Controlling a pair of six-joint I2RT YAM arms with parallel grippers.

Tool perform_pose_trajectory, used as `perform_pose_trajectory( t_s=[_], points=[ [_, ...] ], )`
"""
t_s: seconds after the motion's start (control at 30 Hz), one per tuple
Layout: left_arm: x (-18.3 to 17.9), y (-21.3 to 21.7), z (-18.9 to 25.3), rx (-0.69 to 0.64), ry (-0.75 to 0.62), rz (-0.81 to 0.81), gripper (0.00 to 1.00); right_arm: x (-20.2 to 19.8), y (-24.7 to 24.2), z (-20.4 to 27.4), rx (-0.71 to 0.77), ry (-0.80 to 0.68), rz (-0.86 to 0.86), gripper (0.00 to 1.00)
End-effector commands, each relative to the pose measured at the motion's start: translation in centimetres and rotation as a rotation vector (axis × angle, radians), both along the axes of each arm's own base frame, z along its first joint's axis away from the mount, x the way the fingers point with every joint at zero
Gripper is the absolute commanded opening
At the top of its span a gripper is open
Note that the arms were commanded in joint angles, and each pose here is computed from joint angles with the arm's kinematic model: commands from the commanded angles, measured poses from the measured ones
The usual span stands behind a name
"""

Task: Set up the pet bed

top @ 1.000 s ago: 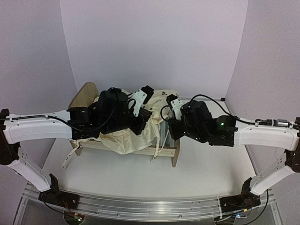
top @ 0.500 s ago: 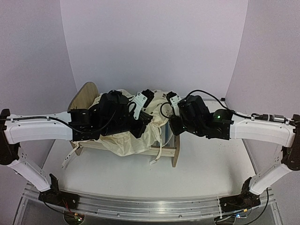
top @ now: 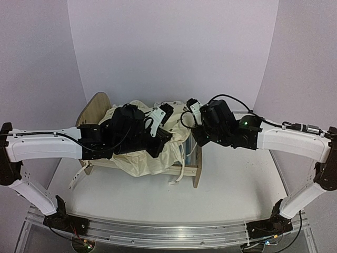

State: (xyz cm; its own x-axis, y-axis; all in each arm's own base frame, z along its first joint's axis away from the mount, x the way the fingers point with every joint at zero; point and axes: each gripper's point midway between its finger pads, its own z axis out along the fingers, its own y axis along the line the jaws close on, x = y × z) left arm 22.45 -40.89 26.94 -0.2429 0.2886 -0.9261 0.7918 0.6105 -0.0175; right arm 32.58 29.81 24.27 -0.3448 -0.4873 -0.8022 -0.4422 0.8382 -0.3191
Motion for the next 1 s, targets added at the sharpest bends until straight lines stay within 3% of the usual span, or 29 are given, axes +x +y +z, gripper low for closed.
perform_pose_trajectory(
  t_s=[0.0, 0.3, 0.97],
  points=[
    [0.3, -0.8, 0.9, -0.045, -0.008, -0.007, 0.00, 0.9, 0.6, 1.3, -0.070, -0.023, 0.029, 0.00],
    [0.4, -1.4, 0.3, -0.041, 0.004, -0.016, 0.00, 0.5, 0.3, -3.5, -0.158, 0.077, 0.027, 0.00],
    [-0.2, -1.8, -0.3, -0.048, 0.040, -0.047, 0.00, -0.7, -1.6, -8.5, -0.131, 0.226, -0.082, 0.00]
  ],
)
